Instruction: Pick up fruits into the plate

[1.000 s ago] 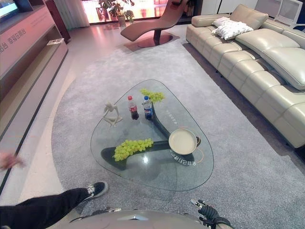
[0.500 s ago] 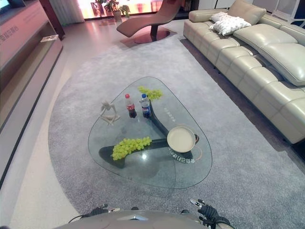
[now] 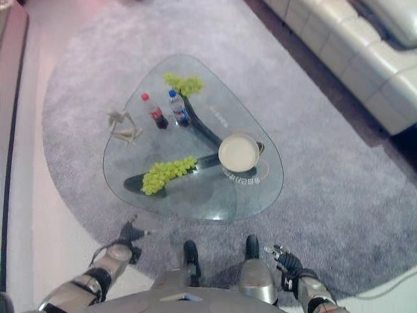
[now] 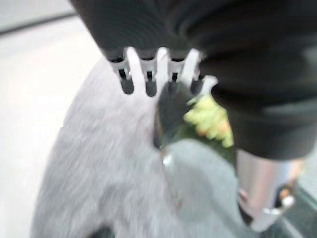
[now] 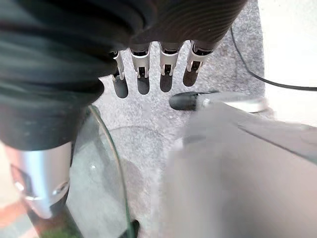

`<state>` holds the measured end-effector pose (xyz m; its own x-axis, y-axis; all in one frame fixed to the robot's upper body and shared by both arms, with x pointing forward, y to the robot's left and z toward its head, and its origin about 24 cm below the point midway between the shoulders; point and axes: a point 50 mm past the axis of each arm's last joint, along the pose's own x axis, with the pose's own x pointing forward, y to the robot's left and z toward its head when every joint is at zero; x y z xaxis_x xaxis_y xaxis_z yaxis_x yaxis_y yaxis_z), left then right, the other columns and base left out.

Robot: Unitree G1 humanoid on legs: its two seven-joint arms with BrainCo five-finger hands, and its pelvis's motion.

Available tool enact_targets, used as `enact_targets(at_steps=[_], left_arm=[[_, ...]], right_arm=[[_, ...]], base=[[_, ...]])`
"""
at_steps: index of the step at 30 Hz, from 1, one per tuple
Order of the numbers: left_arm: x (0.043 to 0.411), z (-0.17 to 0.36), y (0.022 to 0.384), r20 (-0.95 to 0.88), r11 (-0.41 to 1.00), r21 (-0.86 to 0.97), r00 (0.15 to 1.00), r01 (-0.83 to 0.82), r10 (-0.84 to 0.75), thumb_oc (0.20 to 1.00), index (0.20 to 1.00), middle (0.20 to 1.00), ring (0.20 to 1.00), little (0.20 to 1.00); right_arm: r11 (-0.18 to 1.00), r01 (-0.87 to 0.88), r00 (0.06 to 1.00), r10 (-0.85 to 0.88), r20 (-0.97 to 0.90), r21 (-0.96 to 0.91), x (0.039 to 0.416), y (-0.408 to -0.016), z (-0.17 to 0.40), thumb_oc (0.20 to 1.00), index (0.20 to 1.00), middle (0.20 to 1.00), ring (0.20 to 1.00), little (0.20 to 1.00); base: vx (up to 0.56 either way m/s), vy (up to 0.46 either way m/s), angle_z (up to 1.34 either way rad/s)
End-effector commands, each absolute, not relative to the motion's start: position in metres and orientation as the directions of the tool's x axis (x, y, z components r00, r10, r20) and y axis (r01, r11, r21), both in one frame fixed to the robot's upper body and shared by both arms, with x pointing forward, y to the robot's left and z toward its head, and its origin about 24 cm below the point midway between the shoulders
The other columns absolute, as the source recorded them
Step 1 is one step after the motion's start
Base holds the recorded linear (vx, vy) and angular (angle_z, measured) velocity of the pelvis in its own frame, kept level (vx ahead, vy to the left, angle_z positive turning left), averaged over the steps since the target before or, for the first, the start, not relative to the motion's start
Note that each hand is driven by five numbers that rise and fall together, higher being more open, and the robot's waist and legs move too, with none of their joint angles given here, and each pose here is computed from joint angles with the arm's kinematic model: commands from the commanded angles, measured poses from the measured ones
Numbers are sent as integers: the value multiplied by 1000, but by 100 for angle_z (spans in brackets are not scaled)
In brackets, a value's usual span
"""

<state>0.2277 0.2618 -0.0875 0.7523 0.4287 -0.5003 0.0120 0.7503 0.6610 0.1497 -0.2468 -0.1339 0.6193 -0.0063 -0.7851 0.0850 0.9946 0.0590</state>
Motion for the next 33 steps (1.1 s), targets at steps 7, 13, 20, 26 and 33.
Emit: enact_targets(at_steps=[7,13,20,26,33], left_arm=[[308,20,321,-106,439,878,818,-189,565,1000,1000,1000,1000,1000],[329,59,332,-18,336,909,785,-245,619,1000,1000,1000,1000,1000],[346,90,332,45,282,920,786,-274,616,1000,1000,1000,1000,1000],[362,118,325,112,210,932,785,-297,610,1000,1000,1000,1000,1000],[369,141,323,223,-16,963,769,-268,599,1000,1000,1000,1000,1000]], right_arm=[[993,9,794,66,-604,120,214,-239,-98,1000,1000,1000,1000,1000],[983,22,857,75,-509,182,241,-226,-80,1000,1000,1000,1000,1000],[968,30,895,84,-438,248,257,-213,-67,1000,1000,1000,1000,1000],[948,50,917,81,-391,313,264,-208,-59,1000,1000,1000,1000,1000],[933,44,929,92,-358,356,269,-204,-54,1000,1000,1000,1000,1000]], base=[[-110,-5,-6],[-79,-65,-2],[-41,-81,-3],[-43,-81,-1],[-16,-39,-1]])
